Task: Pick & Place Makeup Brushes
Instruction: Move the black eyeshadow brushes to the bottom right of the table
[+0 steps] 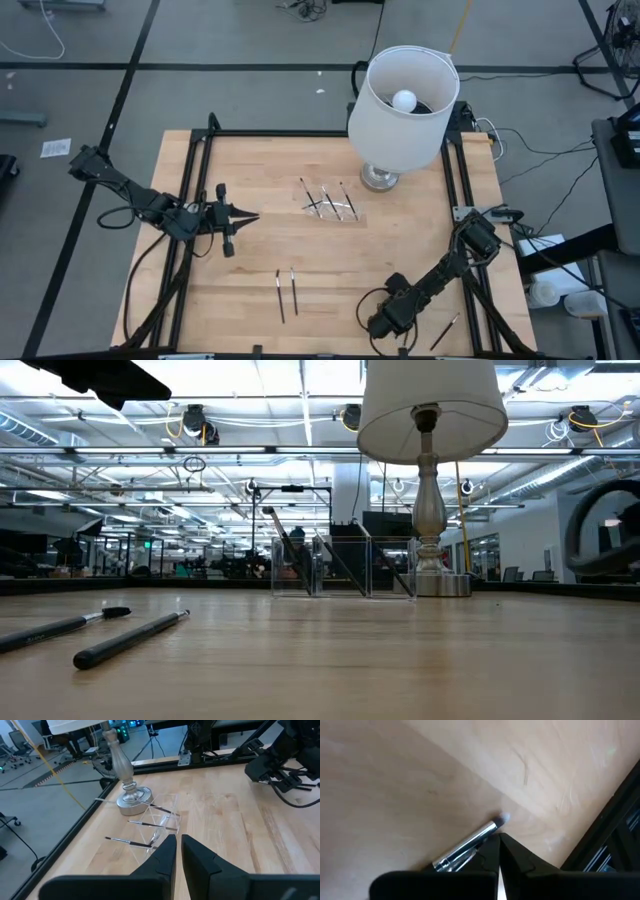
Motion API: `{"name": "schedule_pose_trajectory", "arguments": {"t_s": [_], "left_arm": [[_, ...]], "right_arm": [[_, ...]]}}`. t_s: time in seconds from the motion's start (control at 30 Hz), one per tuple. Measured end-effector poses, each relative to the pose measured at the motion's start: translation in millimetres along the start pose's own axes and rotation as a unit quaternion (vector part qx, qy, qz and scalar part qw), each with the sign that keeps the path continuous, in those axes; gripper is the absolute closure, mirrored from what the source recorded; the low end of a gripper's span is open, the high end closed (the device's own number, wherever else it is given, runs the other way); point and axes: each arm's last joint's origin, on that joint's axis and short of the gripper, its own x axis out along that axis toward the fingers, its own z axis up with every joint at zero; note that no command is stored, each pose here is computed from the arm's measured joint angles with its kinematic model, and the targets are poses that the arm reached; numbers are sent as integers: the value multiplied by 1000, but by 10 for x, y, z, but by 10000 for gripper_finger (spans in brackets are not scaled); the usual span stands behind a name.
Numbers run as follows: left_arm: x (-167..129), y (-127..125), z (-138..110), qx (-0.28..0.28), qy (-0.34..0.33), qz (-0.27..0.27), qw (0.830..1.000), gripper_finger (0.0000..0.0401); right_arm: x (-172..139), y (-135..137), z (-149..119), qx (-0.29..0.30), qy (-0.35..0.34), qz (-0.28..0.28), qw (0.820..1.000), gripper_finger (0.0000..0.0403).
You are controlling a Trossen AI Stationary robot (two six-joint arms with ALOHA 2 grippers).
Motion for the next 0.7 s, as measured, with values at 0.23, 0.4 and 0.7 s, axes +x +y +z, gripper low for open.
{"name": "schedule_pose_trajectory", "arguments": {"t_s": [0.23, 0.4, 0.7], "left_arm": [[0, 0, 0, 0, 0, 0, 1000, 364], [0, 0, 0, 0, 0, 0, 1000, 364], [0, 0, 0, 1, 0, 0, 1000, 364]], "right_arm": [[-19, 6, 119, 9, -19, 5, 1000, 403], [-31, 3, 191, 8, -41, 4, 999, 403], [-51, 1, 345, 1, -67, 4, 998, 403]]}}
